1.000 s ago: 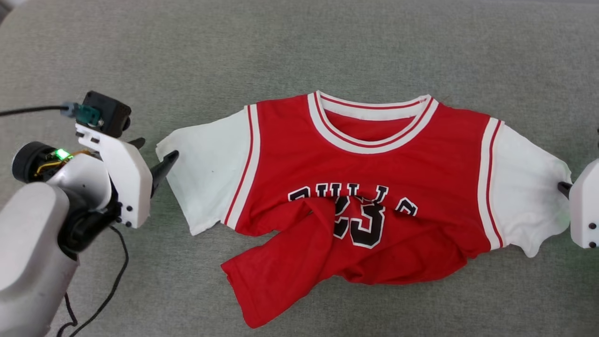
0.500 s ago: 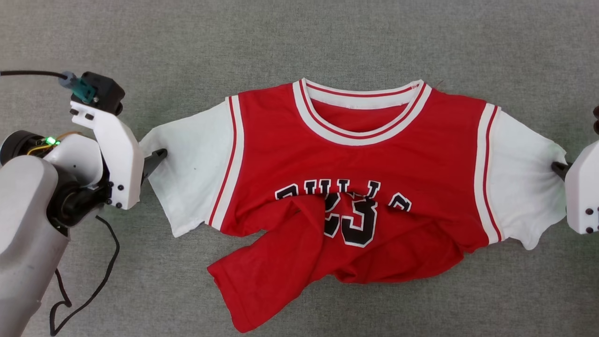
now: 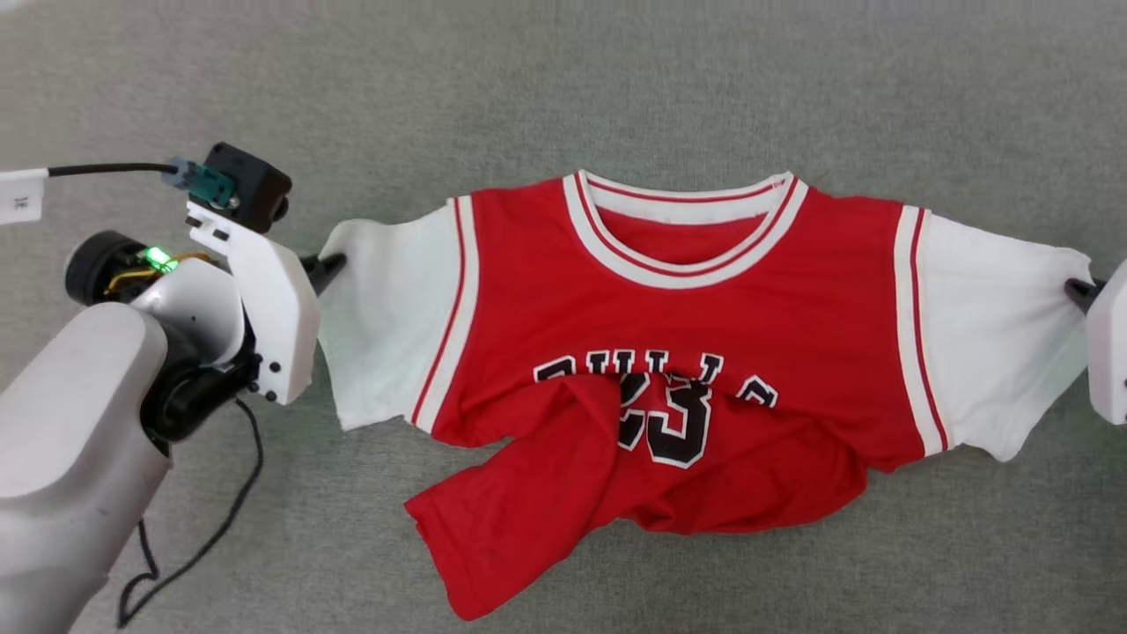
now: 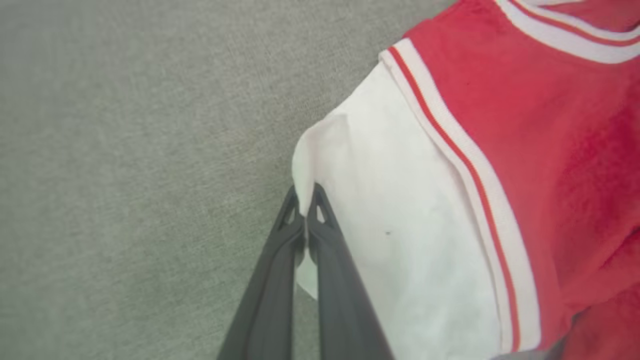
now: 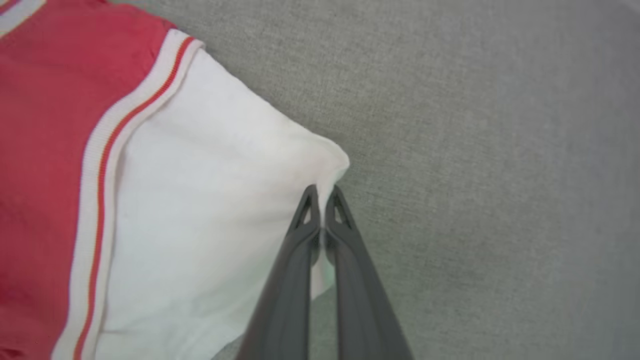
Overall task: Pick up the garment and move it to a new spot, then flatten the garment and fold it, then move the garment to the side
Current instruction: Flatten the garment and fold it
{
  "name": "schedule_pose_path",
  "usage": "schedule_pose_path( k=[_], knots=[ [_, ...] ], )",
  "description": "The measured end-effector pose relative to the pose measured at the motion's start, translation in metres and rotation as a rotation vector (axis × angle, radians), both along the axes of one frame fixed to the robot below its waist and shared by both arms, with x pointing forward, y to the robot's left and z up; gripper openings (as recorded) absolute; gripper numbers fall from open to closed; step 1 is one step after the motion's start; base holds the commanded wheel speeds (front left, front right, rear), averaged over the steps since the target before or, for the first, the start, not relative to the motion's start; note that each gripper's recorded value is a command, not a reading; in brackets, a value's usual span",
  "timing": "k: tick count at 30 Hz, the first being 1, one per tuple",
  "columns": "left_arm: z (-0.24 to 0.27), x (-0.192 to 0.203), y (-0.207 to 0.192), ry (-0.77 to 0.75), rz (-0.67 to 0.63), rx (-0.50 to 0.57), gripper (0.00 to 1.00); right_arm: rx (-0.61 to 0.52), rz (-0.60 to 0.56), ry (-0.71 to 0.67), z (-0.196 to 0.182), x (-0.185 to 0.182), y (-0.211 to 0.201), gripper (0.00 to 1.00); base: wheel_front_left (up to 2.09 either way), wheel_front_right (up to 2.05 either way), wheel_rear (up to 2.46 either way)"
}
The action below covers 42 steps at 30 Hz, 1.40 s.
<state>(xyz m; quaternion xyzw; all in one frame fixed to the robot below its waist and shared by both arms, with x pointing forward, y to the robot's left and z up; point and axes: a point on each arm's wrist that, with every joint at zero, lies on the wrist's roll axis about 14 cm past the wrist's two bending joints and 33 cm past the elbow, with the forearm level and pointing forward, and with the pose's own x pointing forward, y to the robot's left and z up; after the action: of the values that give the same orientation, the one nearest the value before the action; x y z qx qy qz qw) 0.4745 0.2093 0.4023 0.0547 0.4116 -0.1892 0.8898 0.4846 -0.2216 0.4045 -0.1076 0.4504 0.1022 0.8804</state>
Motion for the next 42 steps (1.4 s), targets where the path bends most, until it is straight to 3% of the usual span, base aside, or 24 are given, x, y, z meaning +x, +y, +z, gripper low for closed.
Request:
schedule_pose_path(
  k=[2, 3, 9, 18, 25, 34, 42],
  knots=[
    [0.017, 0.004, 0.005, -0.077, -0.006, 0.021, 0.00, 0.005, 0.005, -0.039, 0.013, 0.002, 0.000, 0.00, 0.00, 0.00, 0.00],
    [0.047, 0.008, 0.011, -0.195, 0.009, 0.009, 0.00, 0.003, 0.020, -0.118, 0.040, 0.006, 0.001, 0.00, 0.00, 0.00, 0.00],
    [0.118, 0.003, 0.014, -0.424, -0.021, 0.023, 0.00, -0.043, 0.068, -0.340, 0.116, 0.011, 0.000, 0.00, 0.00, 0.00, 0.00],
    [0.243, -0.027, 0.009, -0.809, -0.028, 0.008, 0.00, -0.058, 0.108, -0.727, 0.243, -0.002, 0.001, 0.00, 0.00, 0.00, 0.00],
    [0.327, -0.054, 0.006, -1.078, -0.040, 0.027, 0.00, -0.048, 0.120, -0.929, 0.312, -0.017, 0.002, 0.00, 0.00, 0.00, 0.00],
    [0.384, -0.070, -0.003, -1.249, -0.060, 0.008, 0.00, -0.027, 0.115, -1.094, 0.370, -0.029, -0.004, 0.00, 0.00, 0.00, 0.00],
    [0.411, -0.052, -0.002, -1.336, -0.033, -0.066, 0.00, 0.011, 0.112, -1.177, 0.396, -0.011, -0.004, 0.00, 0.00, 0.00, 0.00]
  ],
)
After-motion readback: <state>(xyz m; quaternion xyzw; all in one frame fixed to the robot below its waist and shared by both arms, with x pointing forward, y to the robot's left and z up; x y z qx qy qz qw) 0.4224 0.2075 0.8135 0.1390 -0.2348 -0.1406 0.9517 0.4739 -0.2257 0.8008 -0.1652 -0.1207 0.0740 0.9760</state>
